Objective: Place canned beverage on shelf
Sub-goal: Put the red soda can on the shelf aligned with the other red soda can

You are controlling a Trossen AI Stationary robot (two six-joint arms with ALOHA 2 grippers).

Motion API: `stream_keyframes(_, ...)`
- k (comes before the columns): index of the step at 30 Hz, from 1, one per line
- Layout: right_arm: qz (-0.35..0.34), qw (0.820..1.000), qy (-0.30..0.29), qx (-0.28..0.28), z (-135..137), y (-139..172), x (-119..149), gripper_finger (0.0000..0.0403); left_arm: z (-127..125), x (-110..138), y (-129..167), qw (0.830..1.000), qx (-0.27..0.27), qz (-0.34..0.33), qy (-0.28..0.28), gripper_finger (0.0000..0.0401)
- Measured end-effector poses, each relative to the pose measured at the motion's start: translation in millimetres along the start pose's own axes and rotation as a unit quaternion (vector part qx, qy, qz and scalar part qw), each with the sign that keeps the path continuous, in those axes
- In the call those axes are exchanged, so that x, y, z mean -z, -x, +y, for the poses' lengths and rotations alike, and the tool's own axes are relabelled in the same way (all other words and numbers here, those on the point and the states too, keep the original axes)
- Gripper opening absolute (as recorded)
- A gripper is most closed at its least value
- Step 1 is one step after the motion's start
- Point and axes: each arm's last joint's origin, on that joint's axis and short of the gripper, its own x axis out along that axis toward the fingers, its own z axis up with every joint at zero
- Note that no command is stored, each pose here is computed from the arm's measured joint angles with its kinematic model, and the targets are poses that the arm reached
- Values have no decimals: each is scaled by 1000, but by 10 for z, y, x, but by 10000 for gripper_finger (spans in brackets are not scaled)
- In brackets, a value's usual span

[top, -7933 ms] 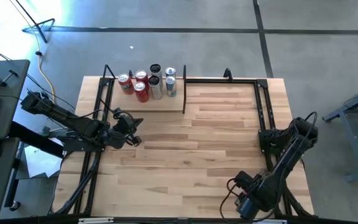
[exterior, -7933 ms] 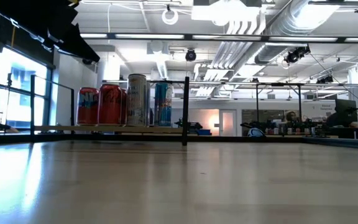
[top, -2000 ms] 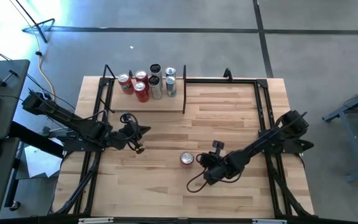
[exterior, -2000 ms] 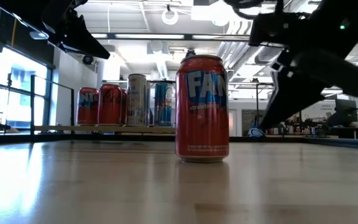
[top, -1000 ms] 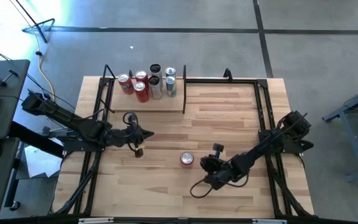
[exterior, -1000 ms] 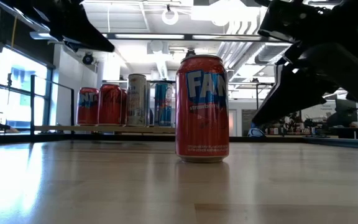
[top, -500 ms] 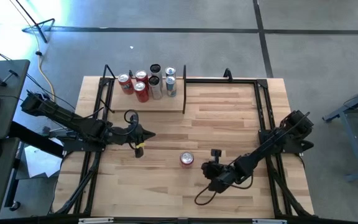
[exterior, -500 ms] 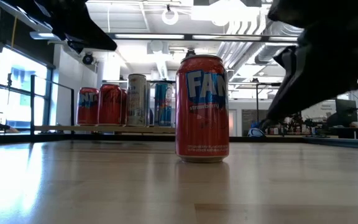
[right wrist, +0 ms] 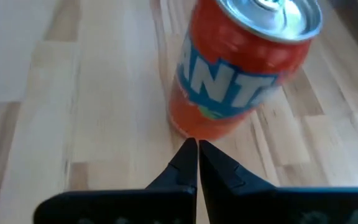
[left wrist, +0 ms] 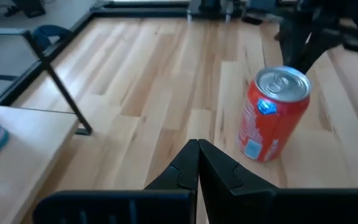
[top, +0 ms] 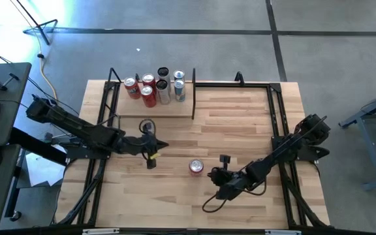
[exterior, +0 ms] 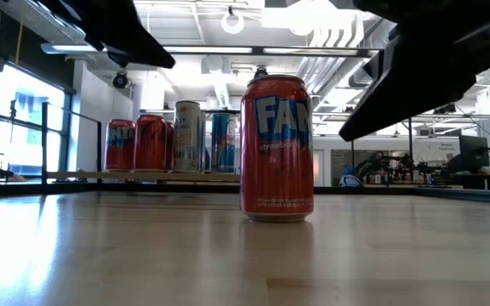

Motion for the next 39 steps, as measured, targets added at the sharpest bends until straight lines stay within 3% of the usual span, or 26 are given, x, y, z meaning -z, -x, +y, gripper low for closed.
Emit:
stream_keyframes(9, -29, 999, 8, -32, 49, -5, -70, 0, -154, -24, -253, 999, 2, 28, -16, 0)
stream_keyframes(15, -47, 997, 13, -54, 39, -28, -140, 0, -203, -30, -275, 997, 58, 39, -17, 16)
stream_keyframes(19, -54, 997, 15, -45, -29, -77, -187, 0, -243, -5, -345, 997, 64, 39, -12, 57)
stream_keyframes(25, -51, 998, 3, -24, -178, -173, -243, 0, -358, 67, -575, 997, 69, 22, -4, 152)
stream_keyframes(32, -69, 997, -14, -27, -343, -279, -356, 0, -413, 143, -748, 1000, 26, 2, 16, 261)
stream_keyframes(39, -83, 996, -27, -34, -507, -369, -449, 0, -413, 128, -768, 999, 8, -14, 48, 294)
